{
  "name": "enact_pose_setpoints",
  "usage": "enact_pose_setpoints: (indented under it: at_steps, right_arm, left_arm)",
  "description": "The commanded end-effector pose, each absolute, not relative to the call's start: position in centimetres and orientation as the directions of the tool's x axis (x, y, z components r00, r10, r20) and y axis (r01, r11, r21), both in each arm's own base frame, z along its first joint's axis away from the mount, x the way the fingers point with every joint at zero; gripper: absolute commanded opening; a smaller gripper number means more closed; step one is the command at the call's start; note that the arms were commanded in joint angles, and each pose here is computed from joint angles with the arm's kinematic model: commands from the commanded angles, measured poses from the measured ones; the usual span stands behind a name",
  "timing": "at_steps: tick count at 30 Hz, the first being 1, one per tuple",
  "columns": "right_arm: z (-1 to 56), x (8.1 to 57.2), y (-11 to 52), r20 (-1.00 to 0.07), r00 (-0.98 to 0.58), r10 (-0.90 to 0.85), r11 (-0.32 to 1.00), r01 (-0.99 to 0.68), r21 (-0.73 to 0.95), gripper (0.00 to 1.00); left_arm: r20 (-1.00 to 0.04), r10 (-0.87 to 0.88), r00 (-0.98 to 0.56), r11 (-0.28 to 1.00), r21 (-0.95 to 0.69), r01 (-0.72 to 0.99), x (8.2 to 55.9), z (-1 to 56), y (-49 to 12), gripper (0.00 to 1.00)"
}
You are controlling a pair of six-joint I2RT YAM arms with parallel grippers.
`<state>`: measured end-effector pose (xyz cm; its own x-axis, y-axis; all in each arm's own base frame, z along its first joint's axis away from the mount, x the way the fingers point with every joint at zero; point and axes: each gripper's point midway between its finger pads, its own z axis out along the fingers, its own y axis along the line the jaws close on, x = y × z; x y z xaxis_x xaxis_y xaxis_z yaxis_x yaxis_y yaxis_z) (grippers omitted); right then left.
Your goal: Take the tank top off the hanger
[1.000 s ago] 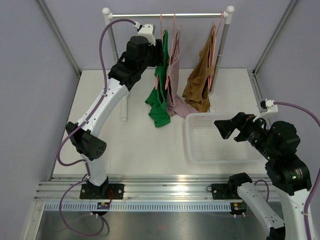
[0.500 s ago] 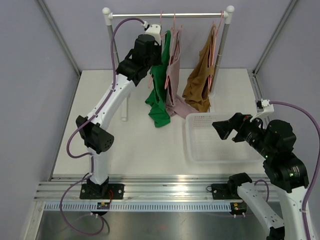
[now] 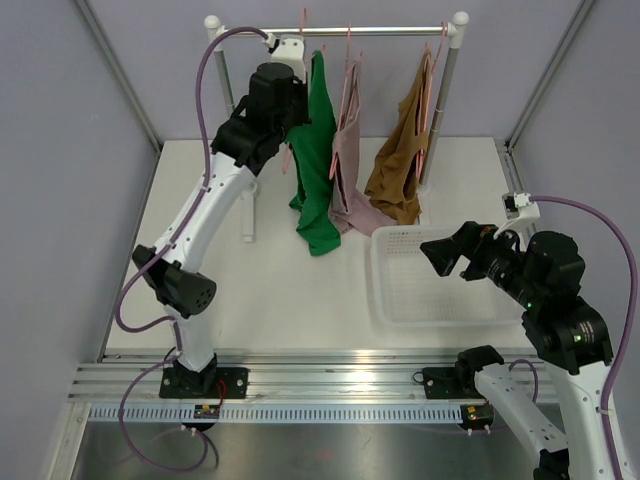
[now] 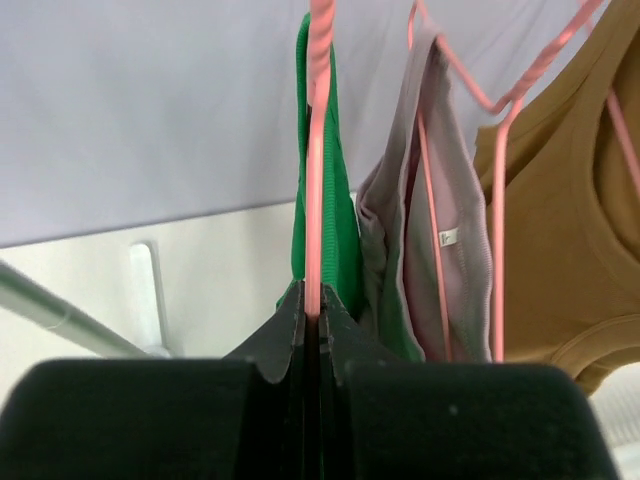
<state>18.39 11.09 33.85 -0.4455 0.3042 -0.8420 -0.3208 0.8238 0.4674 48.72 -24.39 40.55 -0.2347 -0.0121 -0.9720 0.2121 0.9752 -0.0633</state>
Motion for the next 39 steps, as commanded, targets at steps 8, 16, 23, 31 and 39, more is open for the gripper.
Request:
enact_pose_setpoints:
  at_steps: [8, 16, 23, 31, 39]
  right_arm:
    - [35.5, 18.7, 12.6, -0.856, -0.422, 0.298, 0.778, -0.412, 0.474, 0.96]
    - [37.2, 17.9, 17.5, -0.805, -0.517, 0.289, 0.542, -0.605, 0.583, 0.95]
    - [37.5, 20.1, 22.1, -0.742, -0.599, 0.301, 0.358, -0.651, 0.670, 0.97]
    - [34.1, 22.6, 30.5, -0.780, -0.541, 0.313, 0.477, -0.621, 0.622, 0.97]
    - [27.7, 24.2, 38.0, -0.814, -0.529, 0.238, 0.585, -0.591, 0.555, 0.88]
  left_arm:
    - [-0.992, -0.126, -0.030, 0.967, -0.130, 0.219, 41.4, 51.5, -19.6, 0.00]
    - [-0.971, -0.168, -0.173, 0.950, -0.206, 0.234, 32.4, 47.1, -15.5, 0.00]
    - [-0.921, -0.276, -0.276, 0.892, -0.352, 0.283, 23.5, 41.4, -12.8, 0.00]
    - [-0.843, -0.253, -0.475, 0.769, -0.473, 0.430, 18.1, 30.7, -15.5, 0.00]
    - [-0.791, -0.373, -0.485, 0.654, -0.595, 0.467, 15.1, 26.1, -15.7, 0.00]
